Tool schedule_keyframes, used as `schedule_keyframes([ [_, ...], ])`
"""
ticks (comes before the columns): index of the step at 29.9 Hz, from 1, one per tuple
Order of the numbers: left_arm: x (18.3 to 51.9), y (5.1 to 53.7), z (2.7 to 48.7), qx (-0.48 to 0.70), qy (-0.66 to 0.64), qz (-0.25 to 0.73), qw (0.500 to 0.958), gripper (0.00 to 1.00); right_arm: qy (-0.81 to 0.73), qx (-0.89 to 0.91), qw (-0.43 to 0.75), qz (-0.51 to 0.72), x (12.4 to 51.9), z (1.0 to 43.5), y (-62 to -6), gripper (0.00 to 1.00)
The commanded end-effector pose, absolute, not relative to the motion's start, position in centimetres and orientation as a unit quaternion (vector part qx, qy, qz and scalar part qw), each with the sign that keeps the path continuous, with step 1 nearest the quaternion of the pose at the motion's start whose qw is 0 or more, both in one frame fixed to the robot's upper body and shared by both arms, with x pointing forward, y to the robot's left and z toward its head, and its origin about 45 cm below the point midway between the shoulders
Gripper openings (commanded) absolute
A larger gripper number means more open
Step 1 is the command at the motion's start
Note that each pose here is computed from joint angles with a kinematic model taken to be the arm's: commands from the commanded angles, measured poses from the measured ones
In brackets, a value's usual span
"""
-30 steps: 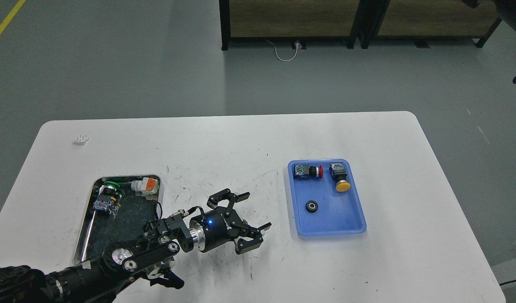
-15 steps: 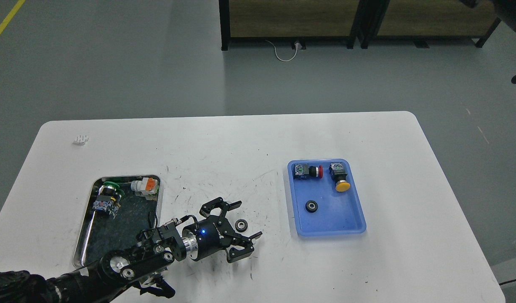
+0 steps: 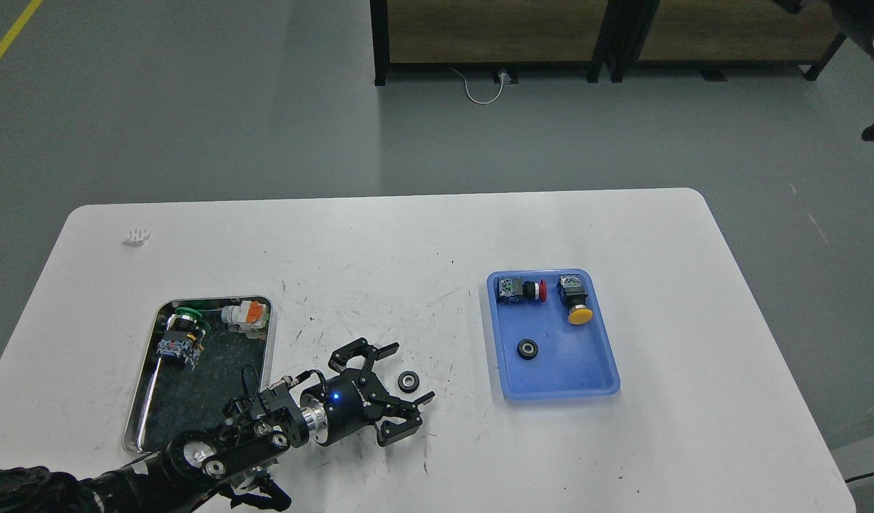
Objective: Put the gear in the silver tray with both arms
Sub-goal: 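Grasp the black gear with the left gripper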
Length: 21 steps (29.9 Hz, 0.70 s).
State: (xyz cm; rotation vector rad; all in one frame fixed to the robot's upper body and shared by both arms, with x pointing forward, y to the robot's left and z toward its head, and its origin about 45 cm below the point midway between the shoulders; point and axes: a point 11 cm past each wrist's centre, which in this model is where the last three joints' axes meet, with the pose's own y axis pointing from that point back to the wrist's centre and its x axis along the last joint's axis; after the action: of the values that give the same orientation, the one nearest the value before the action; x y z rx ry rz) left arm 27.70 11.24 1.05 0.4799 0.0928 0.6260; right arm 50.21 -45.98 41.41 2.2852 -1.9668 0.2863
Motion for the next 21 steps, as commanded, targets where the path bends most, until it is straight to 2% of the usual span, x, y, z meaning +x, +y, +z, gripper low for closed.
schedule_keyframes([
  [1,27.73,11.34,1.04,0.232,0.05,0.307,0.922,0.92,-0.648,0.754,0.057,0.095,50.24,41.41,-45.9,1.0],
  [11,27.08,11.22,0.76,0.229,0.047,0.301,0.925,0.86,-0.648,0.754,0.057,0.095,50.24,41.41,-45.9,1.0],
  [21,26.83,11.24,0.51,0.237,0.041,0.3,0.923,0.64,-0.648,0.754,0.057,0.095,50.24,41.39,-45.9,1.0],
])
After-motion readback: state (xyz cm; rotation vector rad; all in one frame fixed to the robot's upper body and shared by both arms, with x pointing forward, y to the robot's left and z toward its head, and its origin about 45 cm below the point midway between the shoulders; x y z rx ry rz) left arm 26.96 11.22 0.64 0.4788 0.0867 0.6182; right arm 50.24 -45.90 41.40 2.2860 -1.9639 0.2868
